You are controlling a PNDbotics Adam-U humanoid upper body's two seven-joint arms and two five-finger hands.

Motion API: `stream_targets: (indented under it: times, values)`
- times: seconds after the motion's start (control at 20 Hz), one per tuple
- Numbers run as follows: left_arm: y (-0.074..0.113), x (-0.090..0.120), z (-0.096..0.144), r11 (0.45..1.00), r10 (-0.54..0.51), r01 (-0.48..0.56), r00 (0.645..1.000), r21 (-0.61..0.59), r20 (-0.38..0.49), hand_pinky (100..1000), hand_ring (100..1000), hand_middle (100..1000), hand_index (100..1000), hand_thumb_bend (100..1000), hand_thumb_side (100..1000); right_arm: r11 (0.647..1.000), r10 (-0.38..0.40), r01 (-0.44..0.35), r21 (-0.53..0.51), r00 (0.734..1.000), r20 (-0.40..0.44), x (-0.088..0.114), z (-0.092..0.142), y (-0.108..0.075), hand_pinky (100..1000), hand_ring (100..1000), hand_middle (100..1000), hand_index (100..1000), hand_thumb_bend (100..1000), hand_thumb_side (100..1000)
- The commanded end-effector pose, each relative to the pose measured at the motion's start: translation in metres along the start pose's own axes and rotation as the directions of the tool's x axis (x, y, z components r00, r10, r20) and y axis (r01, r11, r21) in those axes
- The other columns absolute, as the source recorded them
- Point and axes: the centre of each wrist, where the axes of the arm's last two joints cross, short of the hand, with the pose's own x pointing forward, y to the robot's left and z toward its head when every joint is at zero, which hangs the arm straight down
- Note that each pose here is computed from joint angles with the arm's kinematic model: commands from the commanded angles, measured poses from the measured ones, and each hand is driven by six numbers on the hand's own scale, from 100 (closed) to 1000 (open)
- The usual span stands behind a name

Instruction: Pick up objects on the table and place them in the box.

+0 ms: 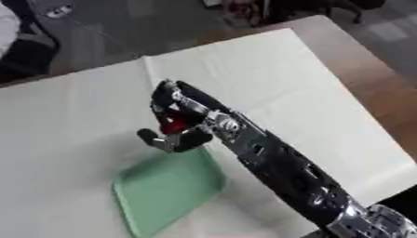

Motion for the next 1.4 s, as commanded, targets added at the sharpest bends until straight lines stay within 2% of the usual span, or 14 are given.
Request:
stream_targets:
  times: [0.05, 0.3, 0.6, 0.85, 1.15, 1.2, 1.35, 1.4]
  values:
    - [0.006, 0.004, -0.007, 1.000, -0.016, 0.016, 0.999, 0.009, 0.032, 333, 483, 638, 808, 303, 792, 1.000, -0.024, 0.024, -0.007, 0.998, 0.060, 0.013, -0.007, 0.008, 100, 100, 100, 100, 183, 100]
    - [0.006, 0.004, -0.007, 1.000, -0.013, 0.013, 0.999, 0.010, 0.035, 334, 483, 638, 808, 303, 792, 0.996, -0.092, 0.091, 0.013, 0.991, 0.100, 0.020, -0.011, 0.032, 100, 100, 100, 100, 183, 100]
    - [0.005, 0.005, -0.009, 1.000, -0.009, 0.009, 0.999, 0.009, 0.041, 336, 484, 638, 808, 303, 792, 0.988, -0.146, 0.136, 0.077, 0.977, 0.154, 0.027, -0.021, 0.044, 100, 100, 100, 100, 201, 100]
    - [0.005, 0.006, -0.009, 1.000, -0.007, 0.006, 0.999, 0.012, 0.044, 336, 484, 638, 807, 303, 792, 0.990, -0.126, 0.113, 0.081, 0.976, 0.178, 0.025, -0.019, 0.046, 100, 100, 100, 124, 139, 233]
    - [0.005, 0.007, -0.010, 1.000, -0.004, 0.003, 0.999, 0.010, 0.046, 336, 484, 638, 808, 303, 792, 0.993, -0.097, 0.080, 0.082, 0.968, 0.231, 0.021, -0.017, 0.057, 100, 100, 100, 154, 100, 311]
    - [0.004, 0.007, -0.010, 1.000, -0.003, 0.002, 0.999, 0.010, 0.046, 336, 484, 638, 808, 303, 792, 0.993, -0.102, 0.086, 0.078, 0.965, 0.243, 0.019, -0.016, 0.061, 100, 100, 100, 237, 100, 393]
    - [0.004, 0.007, -0.010, 1.000, -0.002, 0.001, 0.999, 0.010, 0.047, 336, 484, 638, 807, 303, 792, 0.992, -0.121, 0.104, 0.074, 0.955, 0.270, 0.014, -0.013, 0.069, 100, 100, 244, 385, 100, 475]
    - [0.004, 0.007, -0.010, 1.000, -0.002, 0.001, 0.999, 0.010, 0.047, 336, 484, 638, 808, 304, 792, 0.991, -0.126, 0.110, 0.074, 0.952, 0.278, 0.013, -0.012, 0.070, 100, 131, 299, 445, 100, 510]
